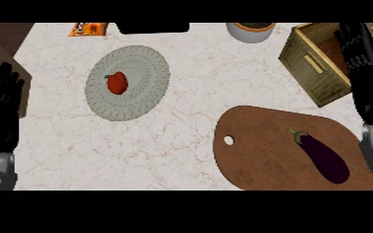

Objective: Pick the eggplant from the cutting board and place it in the basket

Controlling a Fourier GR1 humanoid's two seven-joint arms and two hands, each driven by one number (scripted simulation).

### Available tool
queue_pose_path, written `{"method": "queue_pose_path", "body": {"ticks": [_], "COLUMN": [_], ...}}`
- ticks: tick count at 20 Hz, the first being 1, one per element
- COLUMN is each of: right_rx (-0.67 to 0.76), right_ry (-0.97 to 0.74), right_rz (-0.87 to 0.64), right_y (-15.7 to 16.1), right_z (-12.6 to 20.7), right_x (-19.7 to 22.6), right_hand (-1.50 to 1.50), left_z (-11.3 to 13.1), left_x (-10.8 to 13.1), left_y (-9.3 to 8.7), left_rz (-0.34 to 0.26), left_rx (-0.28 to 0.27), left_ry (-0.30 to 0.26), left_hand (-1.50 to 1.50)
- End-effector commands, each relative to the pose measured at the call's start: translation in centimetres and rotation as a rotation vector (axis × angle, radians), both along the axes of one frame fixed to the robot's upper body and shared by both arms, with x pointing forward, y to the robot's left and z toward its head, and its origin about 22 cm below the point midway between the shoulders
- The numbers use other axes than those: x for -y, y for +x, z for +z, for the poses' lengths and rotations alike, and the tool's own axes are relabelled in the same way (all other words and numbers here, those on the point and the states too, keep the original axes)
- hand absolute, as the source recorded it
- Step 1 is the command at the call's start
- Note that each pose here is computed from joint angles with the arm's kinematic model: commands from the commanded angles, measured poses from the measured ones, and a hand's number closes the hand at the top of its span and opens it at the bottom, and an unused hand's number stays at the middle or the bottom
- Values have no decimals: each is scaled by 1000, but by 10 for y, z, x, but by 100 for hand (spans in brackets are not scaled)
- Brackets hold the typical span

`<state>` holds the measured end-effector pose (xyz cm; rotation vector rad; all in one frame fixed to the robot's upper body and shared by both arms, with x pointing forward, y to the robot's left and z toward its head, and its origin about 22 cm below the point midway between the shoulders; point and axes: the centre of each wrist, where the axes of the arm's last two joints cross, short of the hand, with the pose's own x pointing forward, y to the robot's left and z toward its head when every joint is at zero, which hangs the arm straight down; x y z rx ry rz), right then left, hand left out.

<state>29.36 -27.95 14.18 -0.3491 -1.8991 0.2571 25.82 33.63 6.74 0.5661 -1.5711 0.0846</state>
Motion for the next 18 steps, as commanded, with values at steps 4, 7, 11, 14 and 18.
{"method": "queue_pose_path", "body": {"ticks": [4,7,11,14,18], "right_rx": [-154,-122,-277,-308,-176], "right_ry": [323,255,331,187,-218], "right_rz": [597,1030,1365,1336,1129], "right_y": [-4,-18,-60,-81,-52], "right_z": [-23,-8,-44,-32,27], "right_x": [-62,-108,-113,-62,-17], "right_hand": [150,150,-150,-150,-150], "left_z": [-57,-86,-112,-117,-116], "left_x": [35,53,46,36,35], "left_y": [-16,-32,-56,-70,-67], "left_rz": [-133,-227,-218,-196,-190], "left_rx": [-282,-443,-572,-578,-598], "left_ry": [-155,-221,-260,-297,-303], "left_hand": [0,0,0,0,0]}}
